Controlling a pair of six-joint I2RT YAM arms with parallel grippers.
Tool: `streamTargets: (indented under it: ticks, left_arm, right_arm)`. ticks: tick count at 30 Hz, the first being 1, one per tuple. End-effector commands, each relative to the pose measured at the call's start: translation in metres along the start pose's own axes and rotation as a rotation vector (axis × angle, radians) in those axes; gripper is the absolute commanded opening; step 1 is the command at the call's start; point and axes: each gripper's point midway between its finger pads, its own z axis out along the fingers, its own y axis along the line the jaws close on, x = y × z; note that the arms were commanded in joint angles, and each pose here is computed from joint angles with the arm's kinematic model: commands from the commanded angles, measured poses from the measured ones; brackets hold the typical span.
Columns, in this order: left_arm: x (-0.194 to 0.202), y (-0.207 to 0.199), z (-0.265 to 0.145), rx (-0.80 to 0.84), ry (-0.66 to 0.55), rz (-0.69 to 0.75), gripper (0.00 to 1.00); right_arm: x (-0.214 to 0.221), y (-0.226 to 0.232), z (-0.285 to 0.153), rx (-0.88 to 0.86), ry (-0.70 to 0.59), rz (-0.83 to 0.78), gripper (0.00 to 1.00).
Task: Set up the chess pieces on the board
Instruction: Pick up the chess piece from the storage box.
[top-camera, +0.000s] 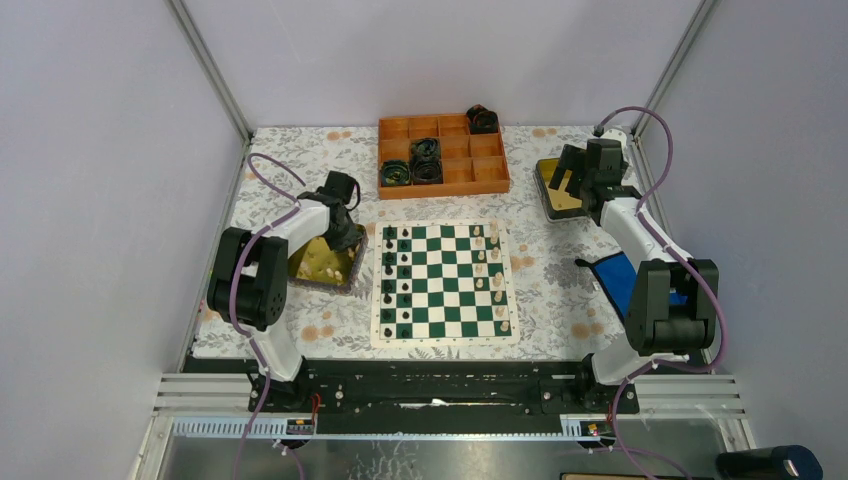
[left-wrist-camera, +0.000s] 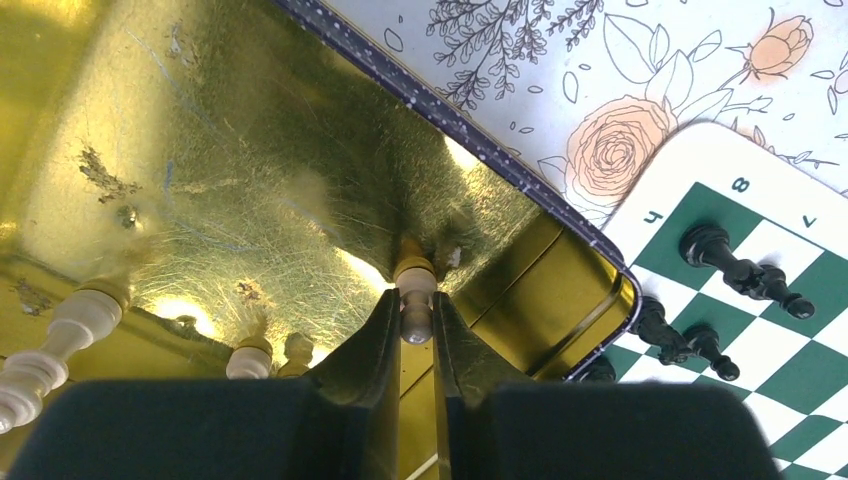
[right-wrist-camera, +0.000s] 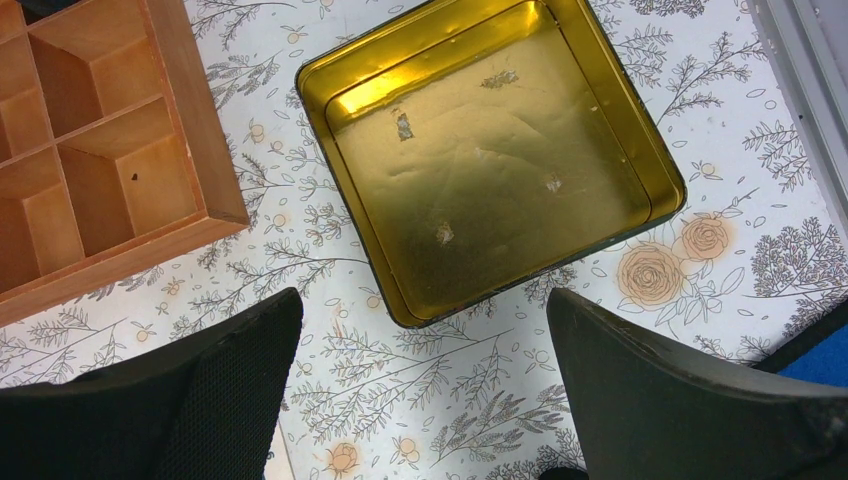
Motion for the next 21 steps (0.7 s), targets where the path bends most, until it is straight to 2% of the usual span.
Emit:
streamTargets:
  ticks: [1, 5, 16, 18, 21]
  left_arm:
    - [-0.015, -0.007, -0.002, 0.03, -0.039, -0.001, 0.07]
    - [-0.024, -0.007, -0.013, 0.033, -0.071, 0.001, 0.0]
    - [-0.063, -0.017, -0.08, 0.102, -0.224, 0.026, 0.0]
    - [-0.065, -0.025, -0.096, 0.14, -0.248, 0.057, 0.0]
    - [-0.059, -0.049, -0.121, 0.203, -0.291, 0.177, 0.0]
  right_arm:
    - [-0.022, 0.007, -0.006, -0.011, -0.062, 0.004, 1.0]
    - [-0.022, 0.006, -0.007, -0.006, -0.064, 0.001, 1.0]
    - [-0.024, 0.004, -0.008, 0.004, -0.067, -0.002, 1.0]
    - [-0.025, 0.004, -0.008, 0.006, -0.069, -0.001, 1.0]
    - [-0.027, 0.003, -0.007, 0.014, -0.071, 0.004, 1.0]
